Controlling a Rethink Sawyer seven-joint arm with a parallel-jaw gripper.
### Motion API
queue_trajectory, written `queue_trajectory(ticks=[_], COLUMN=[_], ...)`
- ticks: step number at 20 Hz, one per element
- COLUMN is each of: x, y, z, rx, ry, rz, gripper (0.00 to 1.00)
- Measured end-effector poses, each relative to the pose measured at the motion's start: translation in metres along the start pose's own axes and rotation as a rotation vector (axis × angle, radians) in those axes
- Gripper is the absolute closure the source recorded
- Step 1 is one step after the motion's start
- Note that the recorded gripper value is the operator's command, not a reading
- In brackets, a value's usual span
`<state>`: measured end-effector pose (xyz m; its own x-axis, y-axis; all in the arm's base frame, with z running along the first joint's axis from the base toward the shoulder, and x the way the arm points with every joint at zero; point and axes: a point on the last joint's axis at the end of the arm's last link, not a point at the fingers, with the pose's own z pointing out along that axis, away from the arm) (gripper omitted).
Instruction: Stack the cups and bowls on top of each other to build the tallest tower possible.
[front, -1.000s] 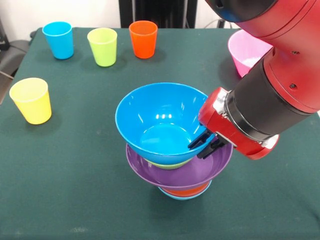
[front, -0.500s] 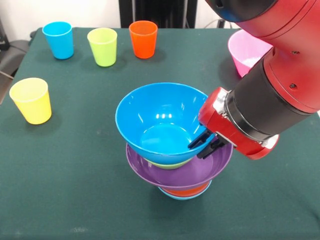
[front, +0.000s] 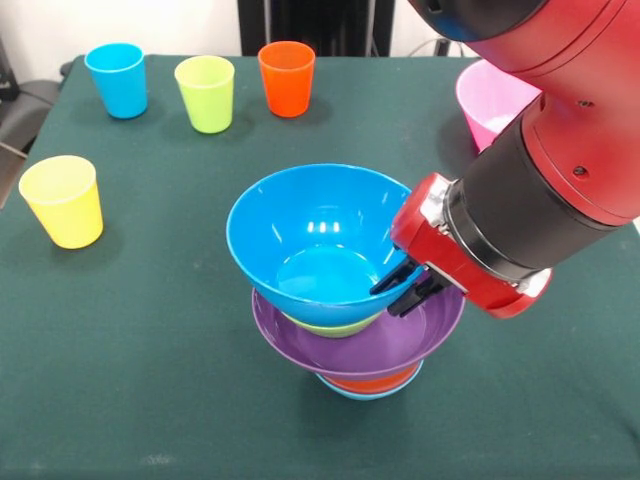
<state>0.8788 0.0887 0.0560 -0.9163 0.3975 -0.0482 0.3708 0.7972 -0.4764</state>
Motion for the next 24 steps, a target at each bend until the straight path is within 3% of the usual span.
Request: queue_trajectory(ticks=[14,24], x=[0.001,0.003], y=[-0.001,-0.001], z=[-0.005,-0.018], rx=[0.000,-0.029], ry=[-0.003,0.003], rz=[-0.009,-0.018], gripper=[1.00,1.00])
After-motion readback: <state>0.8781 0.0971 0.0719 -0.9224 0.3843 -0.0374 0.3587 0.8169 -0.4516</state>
